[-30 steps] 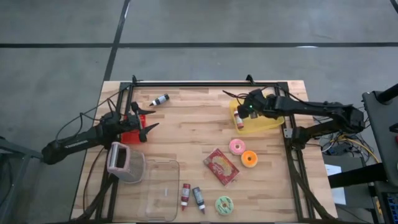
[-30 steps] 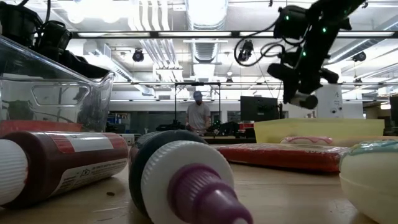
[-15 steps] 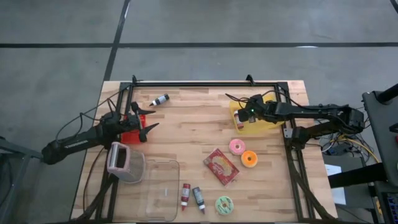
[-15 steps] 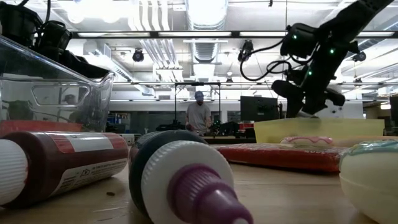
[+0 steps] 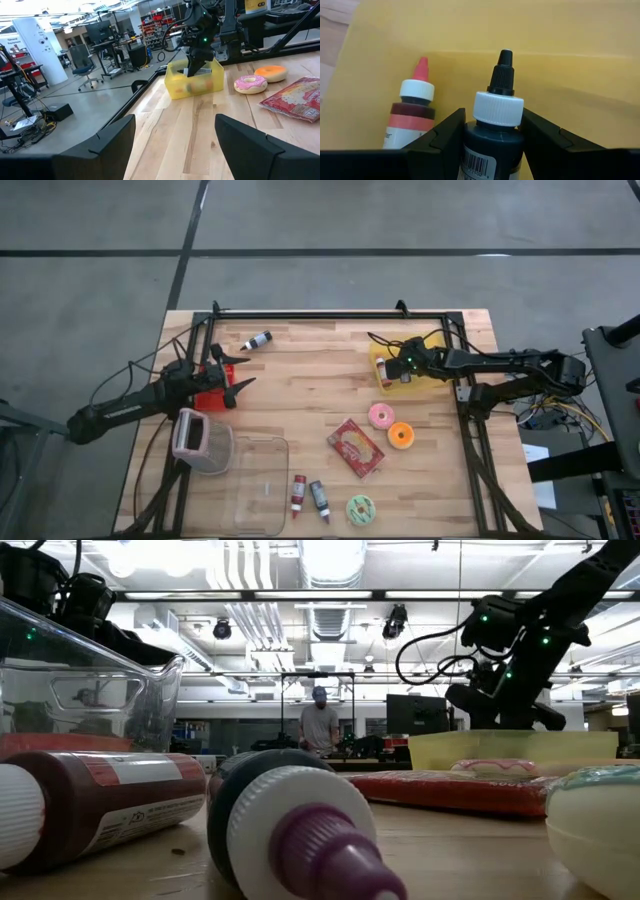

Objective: Pick & Place Food Item
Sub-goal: Put the bottom black food coloring bottle into the yellow bin, then put the black food coloring bottle into the yellow bin

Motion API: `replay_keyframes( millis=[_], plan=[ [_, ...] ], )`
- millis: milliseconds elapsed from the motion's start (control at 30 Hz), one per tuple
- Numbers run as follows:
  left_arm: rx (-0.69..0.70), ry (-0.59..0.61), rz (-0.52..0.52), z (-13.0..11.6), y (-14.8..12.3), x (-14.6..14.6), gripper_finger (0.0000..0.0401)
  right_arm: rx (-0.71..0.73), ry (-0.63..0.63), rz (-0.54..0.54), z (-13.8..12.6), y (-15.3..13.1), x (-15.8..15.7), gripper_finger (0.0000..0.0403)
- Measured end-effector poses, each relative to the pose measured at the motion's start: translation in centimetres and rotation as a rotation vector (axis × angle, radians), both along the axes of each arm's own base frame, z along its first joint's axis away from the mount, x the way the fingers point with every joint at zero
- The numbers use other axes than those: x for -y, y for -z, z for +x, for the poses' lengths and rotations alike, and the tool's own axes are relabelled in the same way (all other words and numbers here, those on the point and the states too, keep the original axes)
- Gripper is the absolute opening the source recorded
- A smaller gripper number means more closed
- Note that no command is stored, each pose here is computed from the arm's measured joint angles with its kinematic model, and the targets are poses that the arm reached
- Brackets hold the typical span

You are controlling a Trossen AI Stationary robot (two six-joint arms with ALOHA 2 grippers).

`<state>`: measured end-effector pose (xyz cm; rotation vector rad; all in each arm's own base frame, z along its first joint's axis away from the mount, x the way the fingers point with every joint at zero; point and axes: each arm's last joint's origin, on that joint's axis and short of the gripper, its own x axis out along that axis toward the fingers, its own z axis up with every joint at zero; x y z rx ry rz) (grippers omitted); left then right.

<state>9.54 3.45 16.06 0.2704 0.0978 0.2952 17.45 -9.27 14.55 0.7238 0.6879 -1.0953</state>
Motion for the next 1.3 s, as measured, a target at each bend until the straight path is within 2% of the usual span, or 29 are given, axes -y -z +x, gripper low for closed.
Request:
replay_keyframes(
  millis=[433, 867, 1300],
  plan=[
    [0.000, 0.000, 0.000, 0.00, 0.00, 0.00, 0.0278, 0.005, 0.011, 0.040, -0.39, 0.59, -0.17, 0.0170],
    [0.000, 0.000, 0.000, 0.00, 0.00, 0.00, 0.0278, 0.043, 0.045, 0.043, -0.24, 0.48, -0.10, 0.0227],
    [0.000, 0.000, 0.000, 0.00, 0.00, 0.00, 0.0278, 0.047, 0.046, 0.042, -0.18, 0.42, -0.08, 0.0233]
  ],
)
